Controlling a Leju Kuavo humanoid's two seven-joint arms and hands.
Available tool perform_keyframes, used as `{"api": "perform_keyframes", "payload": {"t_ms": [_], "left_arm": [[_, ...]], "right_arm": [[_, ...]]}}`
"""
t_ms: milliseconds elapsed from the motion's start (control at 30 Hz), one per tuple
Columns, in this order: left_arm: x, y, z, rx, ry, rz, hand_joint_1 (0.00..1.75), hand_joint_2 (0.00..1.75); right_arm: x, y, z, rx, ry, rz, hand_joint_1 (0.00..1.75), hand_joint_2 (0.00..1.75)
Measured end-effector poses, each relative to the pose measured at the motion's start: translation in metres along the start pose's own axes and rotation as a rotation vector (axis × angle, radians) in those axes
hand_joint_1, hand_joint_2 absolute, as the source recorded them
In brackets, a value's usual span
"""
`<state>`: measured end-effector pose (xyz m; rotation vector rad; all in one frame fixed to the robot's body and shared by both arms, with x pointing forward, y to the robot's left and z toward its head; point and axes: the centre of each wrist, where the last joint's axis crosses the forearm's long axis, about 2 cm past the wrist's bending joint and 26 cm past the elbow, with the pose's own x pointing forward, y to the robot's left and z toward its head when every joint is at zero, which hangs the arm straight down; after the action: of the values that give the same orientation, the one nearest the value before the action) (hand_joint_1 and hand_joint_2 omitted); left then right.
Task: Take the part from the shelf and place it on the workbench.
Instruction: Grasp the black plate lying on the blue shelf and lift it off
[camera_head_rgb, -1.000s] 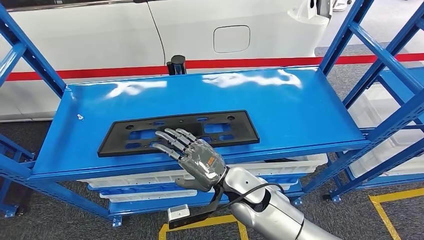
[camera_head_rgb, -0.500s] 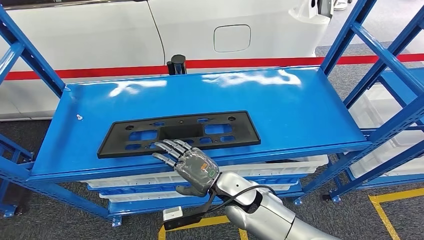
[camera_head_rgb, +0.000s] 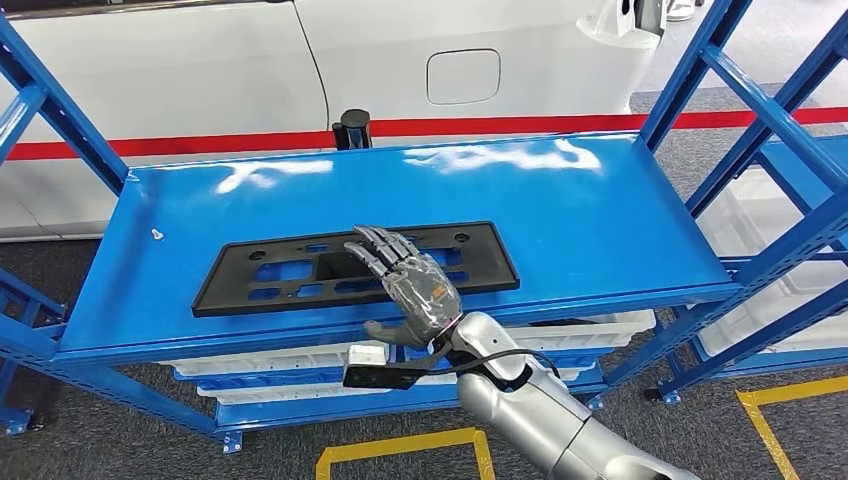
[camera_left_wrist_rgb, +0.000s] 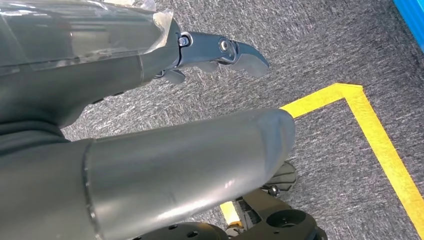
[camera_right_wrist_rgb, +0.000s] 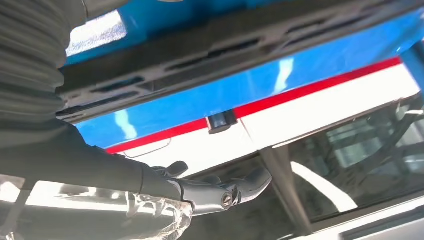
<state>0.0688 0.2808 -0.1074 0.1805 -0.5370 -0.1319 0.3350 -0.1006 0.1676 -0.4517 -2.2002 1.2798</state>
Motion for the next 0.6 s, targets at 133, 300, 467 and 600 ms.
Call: {"api": "perform_keyframes", "payload": {"t_ms": [133,300,467,600], "left_arm": [[0.0,0.0,0.0,-0.001,0.005,-0.003,0.0,0.0],[0.0,0.0,0.0,0.001,0.002,-0.013,0.0,0.0],[0.001,0.0,0.0,0.006,-0.002,-0.023,0.0,0.0],[0.002,0.0,-0.001,0.008,-0.005,-0.024,0.0,0.0]], "right_arm": [[-0.005,-0.005,-0.002,-0.052,0.035,-0.019,0.0,1.75],[-0.013,-0.017,-0.004,-0.117,0.073,-0.023,0.0,1.75],[-0.017,-0.019,-0.002,-0.134,0.086,0.01,0.0,1.75],[-0.019,-0.02,-0.001,-0.138,0.093,0.013,0.0,1.75]]}}
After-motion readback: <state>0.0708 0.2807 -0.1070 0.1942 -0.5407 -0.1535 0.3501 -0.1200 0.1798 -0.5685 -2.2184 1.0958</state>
